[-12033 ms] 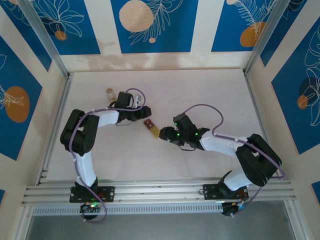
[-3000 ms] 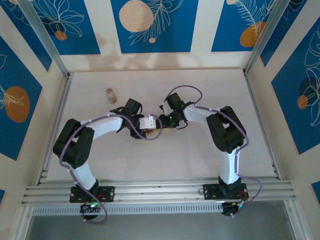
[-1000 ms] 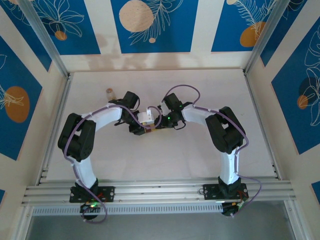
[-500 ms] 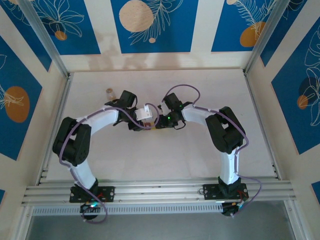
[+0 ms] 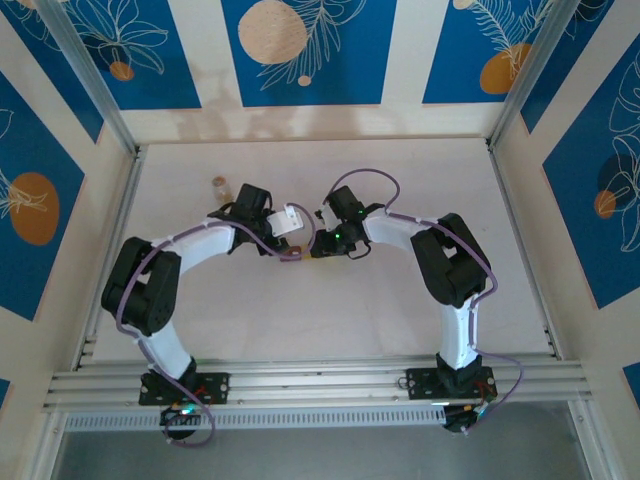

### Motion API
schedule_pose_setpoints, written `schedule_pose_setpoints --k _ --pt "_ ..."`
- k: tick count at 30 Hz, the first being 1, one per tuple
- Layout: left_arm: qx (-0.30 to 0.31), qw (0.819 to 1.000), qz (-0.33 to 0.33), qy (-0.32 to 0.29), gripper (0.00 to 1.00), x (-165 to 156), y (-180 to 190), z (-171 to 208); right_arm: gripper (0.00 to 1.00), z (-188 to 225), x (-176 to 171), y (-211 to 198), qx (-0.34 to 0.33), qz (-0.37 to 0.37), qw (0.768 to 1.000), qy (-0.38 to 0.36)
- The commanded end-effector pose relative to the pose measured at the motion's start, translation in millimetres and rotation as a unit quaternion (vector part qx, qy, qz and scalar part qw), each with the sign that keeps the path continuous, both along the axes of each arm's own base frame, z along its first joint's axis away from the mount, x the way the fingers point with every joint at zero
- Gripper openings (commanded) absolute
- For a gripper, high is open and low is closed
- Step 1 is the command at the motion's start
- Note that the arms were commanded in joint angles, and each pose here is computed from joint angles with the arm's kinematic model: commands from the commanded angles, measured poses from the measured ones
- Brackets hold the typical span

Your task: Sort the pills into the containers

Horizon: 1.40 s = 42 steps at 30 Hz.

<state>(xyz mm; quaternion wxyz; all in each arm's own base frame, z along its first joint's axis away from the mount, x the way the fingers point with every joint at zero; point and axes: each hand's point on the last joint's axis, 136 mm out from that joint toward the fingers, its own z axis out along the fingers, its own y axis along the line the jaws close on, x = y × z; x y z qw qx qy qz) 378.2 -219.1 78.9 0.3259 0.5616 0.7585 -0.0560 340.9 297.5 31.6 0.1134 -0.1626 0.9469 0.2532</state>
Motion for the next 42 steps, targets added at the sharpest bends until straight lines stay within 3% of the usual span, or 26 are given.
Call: schedule_pose_setpoints --k 1,19,29,39,42 --pt "-0.016 1.000 0.012 -0.024 0.55 7 2 15 0.41 -27 -19 -18 -0.056 -0.003 0.998 0.040" --pt "-0.030 0.998 0.043 -0.044 0.55 30 1 15 0.41 -20 -16 -21 -0.046 -0.019 0.998 0.036" --pt "-0.079 0.993 0.059 -0.070 0.56 33 0 44 0.41 -20 -16 -21 -0.041 -0.024 0.998 0.037" --pt "-0.132 0.984 0.084 -0.085 0.58 -1 12 85 0.41 -18 -13 -23 -0.034 -0.033 0.998 0.038" --pt "-0.142 0.984 0.090 -0.065 0.58 -19 16 96 0.41 -17 -13 -24 -0.035 -0.034 0.998 0.035"
